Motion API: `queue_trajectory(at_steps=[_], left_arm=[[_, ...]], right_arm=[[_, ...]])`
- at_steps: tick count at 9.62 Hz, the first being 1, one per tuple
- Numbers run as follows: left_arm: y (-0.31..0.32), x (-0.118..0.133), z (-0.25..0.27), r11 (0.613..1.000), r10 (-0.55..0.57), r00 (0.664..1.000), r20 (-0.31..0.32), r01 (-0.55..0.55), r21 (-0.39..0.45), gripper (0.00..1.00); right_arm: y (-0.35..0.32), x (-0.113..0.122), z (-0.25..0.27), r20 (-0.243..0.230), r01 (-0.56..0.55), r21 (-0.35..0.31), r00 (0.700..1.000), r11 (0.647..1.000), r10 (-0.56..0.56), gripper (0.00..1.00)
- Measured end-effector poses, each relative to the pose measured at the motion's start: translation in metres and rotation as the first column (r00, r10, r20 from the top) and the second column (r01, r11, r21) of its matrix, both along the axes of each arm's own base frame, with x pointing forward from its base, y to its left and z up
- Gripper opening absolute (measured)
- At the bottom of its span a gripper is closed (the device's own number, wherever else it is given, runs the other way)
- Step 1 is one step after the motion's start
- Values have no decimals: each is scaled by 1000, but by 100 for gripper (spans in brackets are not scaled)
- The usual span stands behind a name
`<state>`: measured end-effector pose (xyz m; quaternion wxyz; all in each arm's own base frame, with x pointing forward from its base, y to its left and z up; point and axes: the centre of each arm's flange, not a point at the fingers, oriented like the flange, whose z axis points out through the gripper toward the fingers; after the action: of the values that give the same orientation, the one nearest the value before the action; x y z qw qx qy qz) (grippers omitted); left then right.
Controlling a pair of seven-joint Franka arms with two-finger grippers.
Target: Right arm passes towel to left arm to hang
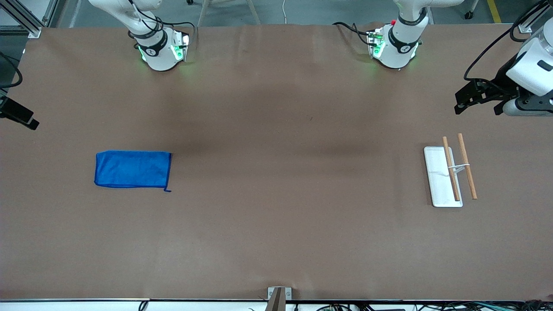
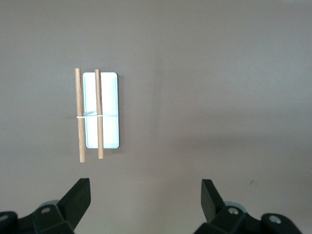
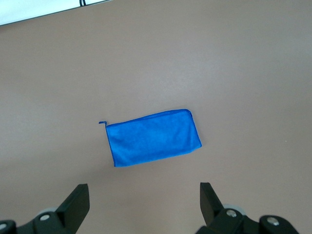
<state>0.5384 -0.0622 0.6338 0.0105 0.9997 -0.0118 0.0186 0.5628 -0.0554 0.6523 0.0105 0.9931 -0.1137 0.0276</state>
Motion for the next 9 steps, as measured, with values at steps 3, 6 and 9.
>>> queue_trajectory(at_steps=[3,6,9], left_arm=[[0,0,0,1000,0,1000,0,0,0,100],[0,0,0,1000,0,1000,-1,0,0,100],[0,2,-4,1000,0,1000,-8,0,0,100]], right_arm=[[0,0,0,0,0,0,1000,1000,0,100],[1,0,-1,-2,-2,0,1000,1000,2,100],[1,7,-47,-67,-3,6,998,1000,4,100]])
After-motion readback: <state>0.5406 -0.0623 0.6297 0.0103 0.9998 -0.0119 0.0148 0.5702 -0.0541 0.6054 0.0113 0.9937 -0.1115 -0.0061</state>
